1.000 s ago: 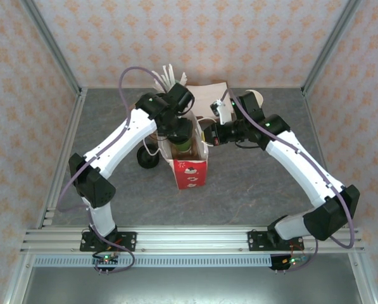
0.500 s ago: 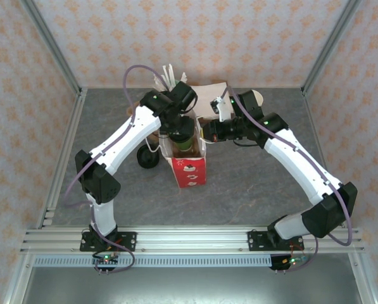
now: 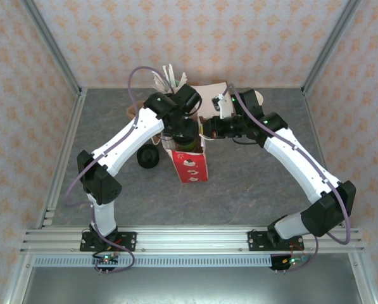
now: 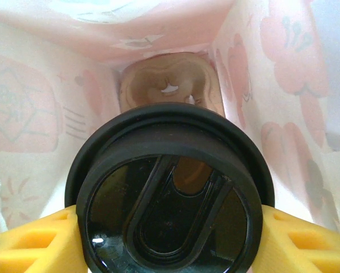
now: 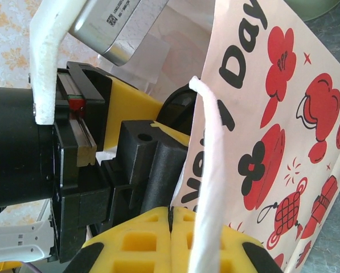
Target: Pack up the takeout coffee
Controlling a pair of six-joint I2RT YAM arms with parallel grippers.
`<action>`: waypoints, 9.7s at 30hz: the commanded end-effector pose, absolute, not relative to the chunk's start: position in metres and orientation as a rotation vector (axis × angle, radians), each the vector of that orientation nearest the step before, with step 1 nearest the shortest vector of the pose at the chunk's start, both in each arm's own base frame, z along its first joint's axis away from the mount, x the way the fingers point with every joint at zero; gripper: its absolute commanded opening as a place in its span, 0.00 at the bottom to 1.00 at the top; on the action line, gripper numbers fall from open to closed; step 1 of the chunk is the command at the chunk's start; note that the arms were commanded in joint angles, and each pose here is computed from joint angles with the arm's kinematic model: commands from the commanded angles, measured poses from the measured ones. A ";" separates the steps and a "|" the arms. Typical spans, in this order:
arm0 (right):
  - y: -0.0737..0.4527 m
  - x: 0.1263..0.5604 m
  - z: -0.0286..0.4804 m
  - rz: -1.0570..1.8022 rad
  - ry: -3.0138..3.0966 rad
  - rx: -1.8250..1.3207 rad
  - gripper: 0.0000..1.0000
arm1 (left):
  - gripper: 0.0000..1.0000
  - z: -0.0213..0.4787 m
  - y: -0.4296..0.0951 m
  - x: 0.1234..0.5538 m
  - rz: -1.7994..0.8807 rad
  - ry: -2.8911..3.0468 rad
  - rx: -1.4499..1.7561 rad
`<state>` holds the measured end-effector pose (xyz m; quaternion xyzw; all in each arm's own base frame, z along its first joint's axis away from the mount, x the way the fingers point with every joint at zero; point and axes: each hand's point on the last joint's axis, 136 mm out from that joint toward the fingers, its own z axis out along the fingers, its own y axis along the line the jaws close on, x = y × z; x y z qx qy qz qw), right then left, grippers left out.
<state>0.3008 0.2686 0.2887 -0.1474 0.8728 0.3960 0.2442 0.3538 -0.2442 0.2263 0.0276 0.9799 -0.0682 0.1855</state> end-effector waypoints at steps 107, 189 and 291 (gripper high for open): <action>0.251 0.308 0.255 1.248 2.515 -0.262 0.00 | 0.57 0.109 -0.254 0.396 0.018 2.921 0.133; 0.237 0.311 0.286 1.198 2.478 -0.212 0.00 | 1.00 0.208 -0.278 0.378 -0.413 2.785 0.187; 0.209 0.342 0.324 0.966 2.193 -0.236 0.52 | 0.71 0.354 -0.157 0.516 -0.093 2.225 0.259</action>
